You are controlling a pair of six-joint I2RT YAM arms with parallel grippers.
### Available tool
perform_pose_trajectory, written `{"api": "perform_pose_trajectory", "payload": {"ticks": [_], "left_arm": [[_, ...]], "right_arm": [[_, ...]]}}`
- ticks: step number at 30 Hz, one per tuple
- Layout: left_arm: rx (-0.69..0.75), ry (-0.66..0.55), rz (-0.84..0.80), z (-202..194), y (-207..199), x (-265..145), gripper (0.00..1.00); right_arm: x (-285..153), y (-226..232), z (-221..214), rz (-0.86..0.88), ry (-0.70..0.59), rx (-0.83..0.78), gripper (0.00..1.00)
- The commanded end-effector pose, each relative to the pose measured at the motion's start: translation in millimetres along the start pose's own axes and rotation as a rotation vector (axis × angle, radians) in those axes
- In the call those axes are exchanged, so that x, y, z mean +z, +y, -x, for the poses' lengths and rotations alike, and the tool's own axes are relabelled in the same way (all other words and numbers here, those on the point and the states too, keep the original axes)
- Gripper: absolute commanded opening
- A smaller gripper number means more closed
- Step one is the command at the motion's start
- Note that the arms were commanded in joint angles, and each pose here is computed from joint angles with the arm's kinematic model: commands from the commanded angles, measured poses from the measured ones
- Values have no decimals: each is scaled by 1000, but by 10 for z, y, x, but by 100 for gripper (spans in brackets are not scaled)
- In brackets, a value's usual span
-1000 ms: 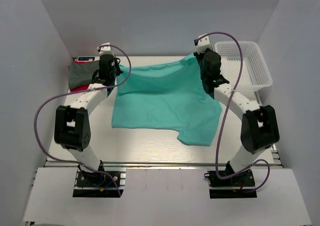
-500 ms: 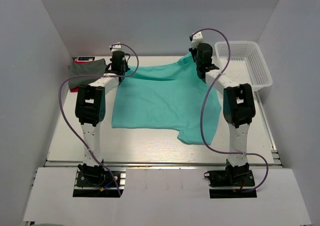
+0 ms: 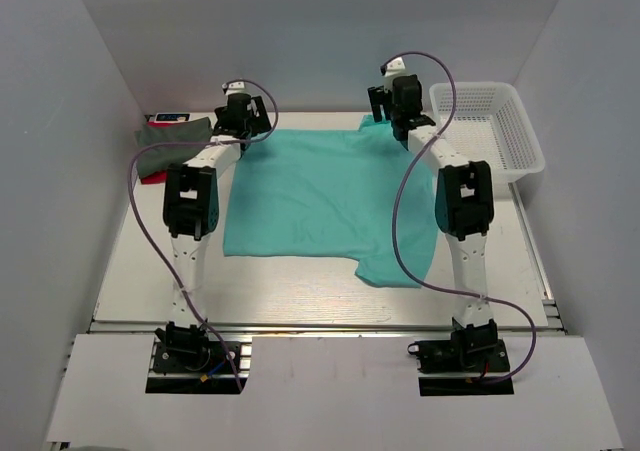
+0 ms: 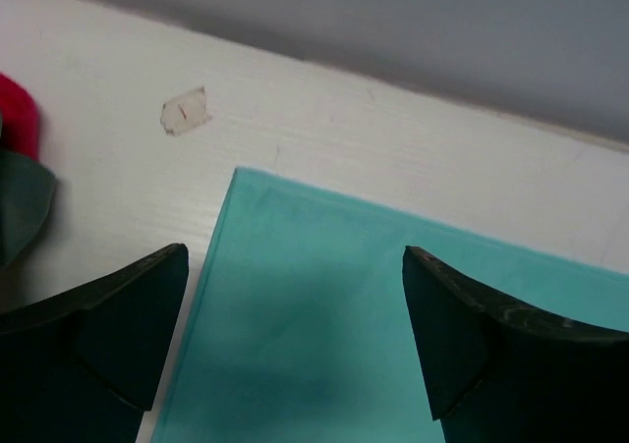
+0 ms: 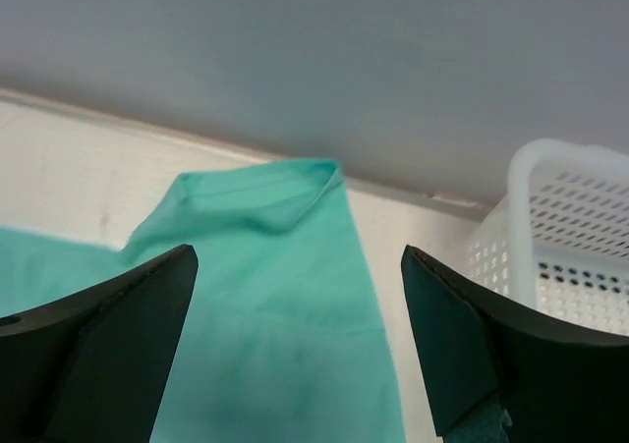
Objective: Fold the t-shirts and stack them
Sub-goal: Flatten out the tshirt
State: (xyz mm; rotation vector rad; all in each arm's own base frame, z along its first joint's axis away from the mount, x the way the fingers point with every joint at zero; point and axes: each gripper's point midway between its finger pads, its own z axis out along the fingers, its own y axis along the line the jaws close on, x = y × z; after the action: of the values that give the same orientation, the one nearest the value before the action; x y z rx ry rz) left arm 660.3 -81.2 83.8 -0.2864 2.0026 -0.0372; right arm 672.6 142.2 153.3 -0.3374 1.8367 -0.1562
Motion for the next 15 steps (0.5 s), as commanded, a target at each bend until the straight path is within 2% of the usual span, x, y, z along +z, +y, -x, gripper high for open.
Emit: {"api": "perform_pose_trajectory", "payload": {"ticks": [1,2,3,4,5,6,7,8,9,10,11,12,13,14,15], "left_arm": [[-37,-96,-111,844,-193,-658,100],[-31,-83,-126,851,-241,-789,100],[-24,-75,-136,854,-297,-926,100],[-9,-10,-116,634,-202,-1017,100],[-11,-33,-132,795,-235,-1284,100],[4,52,-174,462,-223,-1386,100],[0,100,-191,311,-201,-1513,100],[-21,125,-203,212,-182,-1634,100],[-19,164,-232,-2,-114,-1890,100],[-19,177,-252,-100,-87,-2023,100],[-32,188,-275,-194,-103,-2167,100],[-52,207,-279,-359,-2,-2419,100],[-63,218,-274,-438,58,-2548,100],[-76,226,-259,-512,136,-2679,100],[-100,273,-220,-809,263,-2802,100]], "right_arm": [[-521,103,676,114,-63,80,90],[-703,145,907,179,-103,98,90],[-881,230,898,219,-67,150,90],[-1010,366,741,286,8,155,90],[-1242,449,916,364,-14,189,90],[-1426,565,621,398,73,240,90],[-1661,655,698,468,67,278,90],[-1798,830,404,543,129,298,90],[-2104,833,579,589,94,334,90],[-2263,1037,-77,614,248,376,90],[-2354,1084,-131,629,247,396,90],[-2625,1062,52,650,203,428,90],[-2810,1186,-501,654,322,437,90],[-2918,1189,-604,651,346,447,90],[-3062,1126,-577,621,328,459,90]]}}
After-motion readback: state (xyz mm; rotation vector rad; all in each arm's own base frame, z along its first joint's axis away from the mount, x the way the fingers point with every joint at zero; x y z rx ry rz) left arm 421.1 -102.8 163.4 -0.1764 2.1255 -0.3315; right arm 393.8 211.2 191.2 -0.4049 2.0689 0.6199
